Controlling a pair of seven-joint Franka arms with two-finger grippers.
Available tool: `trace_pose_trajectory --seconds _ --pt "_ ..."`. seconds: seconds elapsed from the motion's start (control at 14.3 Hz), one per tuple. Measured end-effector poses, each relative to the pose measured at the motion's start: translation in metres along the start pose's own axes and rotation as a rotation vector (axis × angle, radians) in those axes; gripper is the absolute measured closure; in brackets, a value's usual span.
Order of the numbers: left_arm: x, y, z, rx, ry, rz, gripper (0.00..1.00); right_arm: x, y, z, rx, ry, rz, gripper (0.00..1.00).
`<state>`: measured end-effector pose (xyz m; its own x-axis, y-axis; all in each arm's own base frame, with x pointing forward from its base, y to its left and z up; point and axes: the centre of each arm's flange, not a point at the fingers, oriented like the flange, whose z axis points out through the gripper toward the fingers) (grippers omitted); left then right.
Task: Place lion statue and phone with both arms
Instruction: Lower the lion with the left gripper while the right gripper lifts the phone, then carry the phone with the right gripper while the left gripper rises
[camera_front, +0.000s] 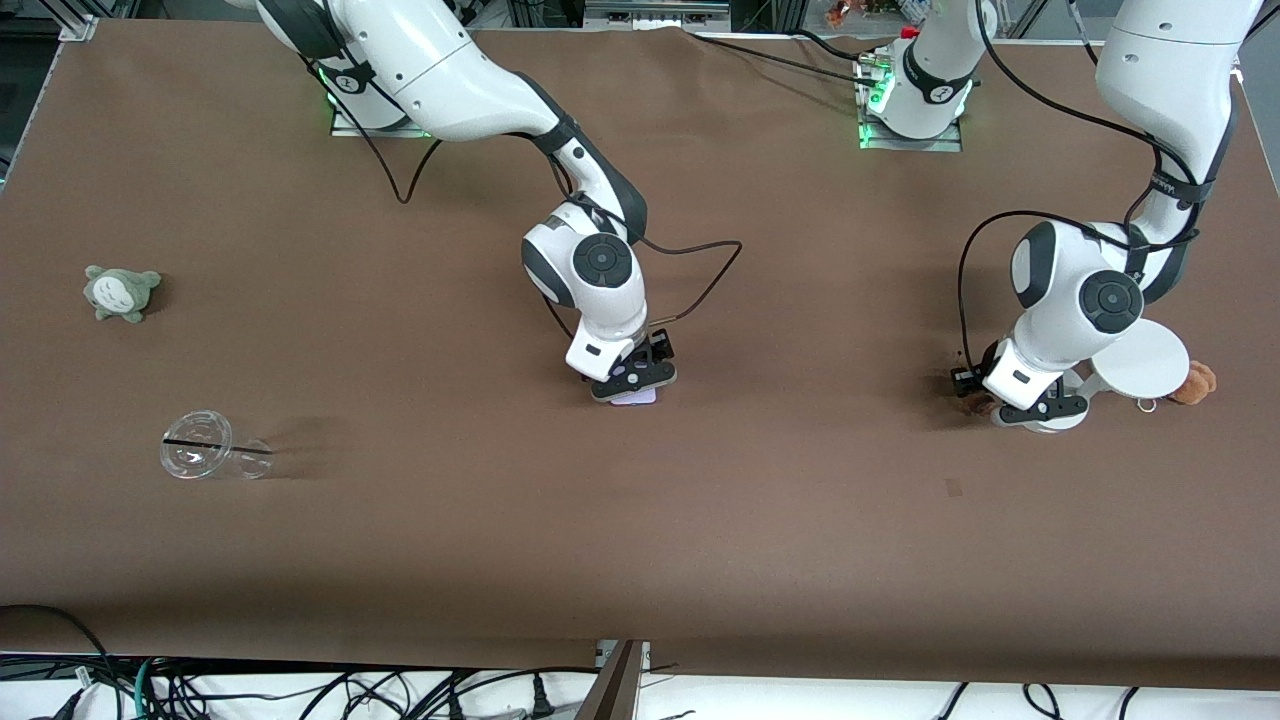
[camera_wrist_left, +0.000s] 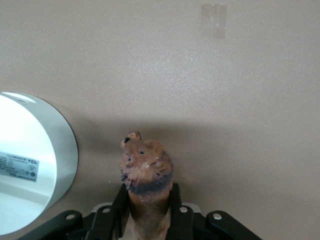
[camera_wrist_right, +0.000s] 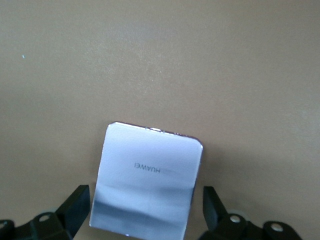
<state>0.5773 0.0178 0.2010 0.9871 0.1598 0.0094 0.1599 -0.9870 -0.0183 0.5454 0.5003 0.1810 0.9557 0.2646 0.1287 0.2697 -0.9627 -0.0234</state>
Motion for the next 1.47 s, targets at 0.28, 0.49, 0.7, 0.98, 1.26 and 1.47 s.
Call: trace_pose_trajectory --seconds 0.28,0.49,0.7,0.98,1.26,1.47 --pt "0.0 0.0 0.005 -0.002 -0.001 0.005 0.5 0.002 -0.003 0.006 0.0 0.003 0.008 0.0" --pt "0.003 0.003 0.001 -0.006 0.009 0.009 0.23 0.001 -0.001 0.014 -0.011 0.001 0.004 0.0" --pt "0.014 0.011 -0.02 0.002 -0.017 0.02 0.0 0.002 0.0 0.017 -0.016 0.002 0.009 0.04" --pt "0.03 0.033 -0.089 0.026 -0.074 0.014 0.0 0.004 -0.002 0.013 -0.015 0.006 0.013 0.14" --pt "0.047 0.039 -0.178 0.048 -0.073 -0.005 0.0 0.004 -0.002 0.013 -0.016 0.006 0.013 0.15" --pt "0.048 0.034 -0.251 0.063 -0.056 -0.021 0.0 0.006 0.005 0.011 -0.038 -0.011 0.017 0.15"
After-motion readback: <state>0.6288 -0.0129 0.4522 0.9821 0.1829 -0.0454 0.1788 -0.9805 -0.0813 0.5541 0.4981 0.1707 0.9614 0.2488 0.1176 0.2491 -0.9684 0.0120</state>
